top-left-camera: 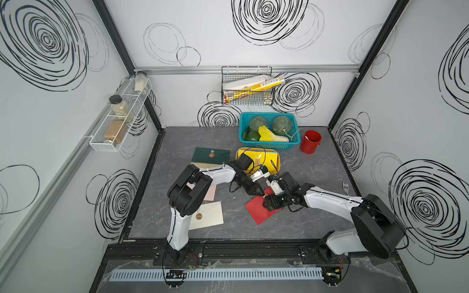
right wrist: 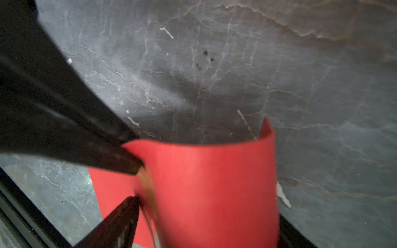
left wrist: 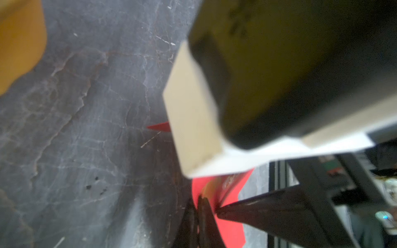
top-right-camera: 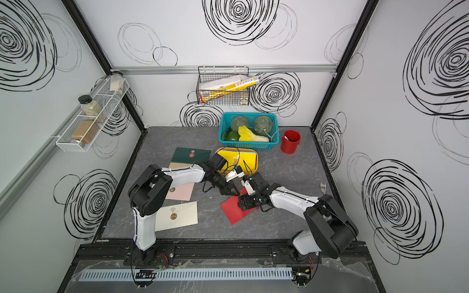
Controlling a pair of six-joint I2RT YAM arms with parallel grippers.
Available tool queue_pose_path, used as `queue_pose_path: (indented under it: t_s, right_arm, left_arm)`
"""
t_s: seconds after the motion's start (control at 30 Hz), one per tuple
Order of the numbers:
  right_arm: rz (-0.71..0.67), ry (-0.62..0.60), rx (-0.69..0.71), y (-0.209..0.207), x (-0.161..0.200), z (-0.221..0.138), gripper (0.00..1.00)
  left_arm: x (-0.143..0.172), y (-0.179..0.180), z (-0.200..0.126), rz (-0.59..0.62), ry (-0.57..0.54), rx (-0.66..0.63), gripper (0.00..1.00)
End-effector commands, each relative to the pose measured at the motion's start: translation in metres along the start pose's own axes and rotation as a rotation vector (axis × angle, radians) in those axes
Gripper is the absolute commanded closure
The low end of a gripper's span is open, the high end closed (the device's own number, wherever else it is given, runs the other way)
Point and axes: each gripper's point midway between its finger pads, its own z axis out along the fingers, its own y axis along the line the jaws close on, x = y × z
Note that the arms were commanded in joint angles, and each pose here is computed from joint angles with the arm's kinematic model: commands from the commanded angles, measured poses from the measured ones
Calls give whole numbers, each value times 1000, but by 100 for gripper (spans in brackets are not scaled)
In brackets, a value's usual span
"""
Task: Put the sealed envelopes into the storage box
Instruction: Pick up the envelope from the center of the board, then move the storage box to the center of the board.
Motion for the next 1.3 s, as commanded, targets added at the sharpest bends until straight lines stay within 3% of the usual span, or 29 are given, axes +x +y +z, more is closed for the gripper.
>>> queue_pose_path:
  t_s: [0.0,0.03,0.17,0.33,0.43,0.6,0.77,1.03,1.13,1.27]
  right_arm:
    - [-8,40,52,-6,4,-2,4]
    - [-17,32,66,-7,0,-9,0]
    - [23,-3,129,-13,-20,-55,0]
    - [176,-210,154,-31,-59,-118,0]
    - [248,-272,183,-53,-92,-125,0]
    - [316,-284,177,-84,-156,-99,23]
    - [329,-241,157,-107,-186,-65,48]
    - [333,-170,195,-130,-186,-29,74]
    - [309,-156,177,-126,-183,-28,98]
    - [257,-142,145,-116,-167,-33,99]
  left_arm:
    - [-5,-14,-7,14,17,18,100]
    - [-8,-13,-12,8,16,-11,100]
    - [-17,-7,-42,-38,16,-160,100]
    - [-22,-12,-83,-106,-35,-340,100]
    - [-27,-21,-107,-108,-70,-412,100]
    - [-47,-34,-149,-85,-152,-543,100]
    - [-53,-18,-190,-141,-212,-700,100]
    - [-71,-24,-214,-110,-262,-721,100]
    - [-79,-24,-210,-56,-231,-715,100]
    - [-87,-20,-201,94,-123,-775,100]
